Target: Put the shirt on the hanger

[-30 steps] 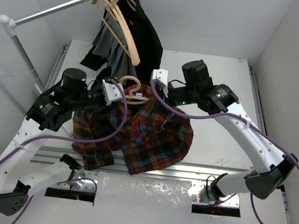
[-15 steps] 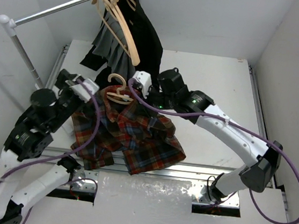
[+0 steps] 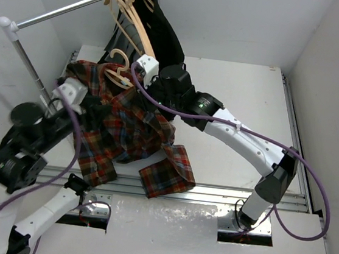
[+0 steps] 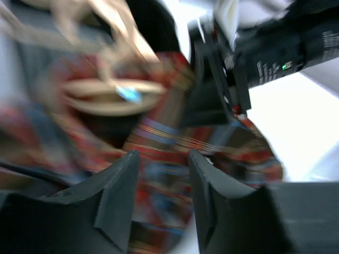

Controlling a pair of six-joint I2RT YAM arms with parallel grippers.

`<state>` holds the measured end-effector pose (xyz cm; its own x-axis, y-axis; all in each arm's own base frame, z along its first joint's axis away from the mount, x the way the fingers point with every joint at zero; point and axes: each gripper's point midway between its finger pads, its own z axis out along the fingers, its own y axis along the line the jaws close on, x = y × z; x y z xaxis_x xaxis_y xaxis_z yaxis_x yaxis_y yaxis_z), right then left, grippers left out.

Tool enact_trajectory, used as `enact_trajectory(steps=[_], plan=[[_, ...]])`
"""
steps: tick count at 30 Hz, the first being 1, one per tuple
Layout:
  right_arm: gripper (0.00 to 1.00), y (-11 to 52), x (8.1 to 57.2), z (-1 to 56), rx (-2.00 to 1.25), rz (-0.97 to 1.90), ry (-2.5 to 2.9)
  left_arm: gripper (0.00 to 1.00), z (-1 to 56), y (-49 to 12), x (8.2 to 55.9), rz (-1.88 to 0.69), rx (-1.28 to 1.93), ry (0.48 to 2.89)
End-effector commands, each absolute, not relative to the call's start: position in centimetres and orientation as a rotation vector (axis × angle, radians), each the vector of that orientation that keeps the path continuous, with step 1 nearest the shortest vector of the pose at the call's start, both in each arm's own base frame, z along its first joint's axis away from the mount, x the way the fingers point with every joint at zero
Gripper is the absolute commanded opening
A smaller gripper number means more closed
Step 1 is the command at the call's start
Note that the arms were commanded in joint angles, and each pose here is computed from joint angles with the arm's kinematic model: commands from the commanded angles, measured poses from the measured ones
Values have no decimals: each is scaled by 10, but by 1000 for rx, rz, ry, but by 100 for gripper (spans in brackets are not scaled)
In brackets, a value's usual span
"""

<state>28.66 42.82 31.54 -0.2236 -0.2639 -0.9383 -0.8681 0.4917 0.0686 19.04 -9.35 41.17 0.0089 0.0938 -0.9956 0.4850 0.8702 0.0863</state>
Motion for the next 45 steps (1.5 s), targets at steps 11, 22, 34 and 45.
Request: enact_trajectory(steps=[11, 22, 34, 45], plan=[[0, 430, 284, 359, -828, 820, 1605, 48, 405, -164, 247, -969, 76, 1704], [0, 433, 280, 355, -835, 847, 1605, 32, 414, -102, 267, -641, -170, 1587], [0, 439, 275, 358, -820, 864, 1596, 36, 395, -109, 272, -700, -220, 1632], [0, 453, 259, 368, -865, 859, 1542, 38, 380, -120, 281, -765, -243, 1656]])
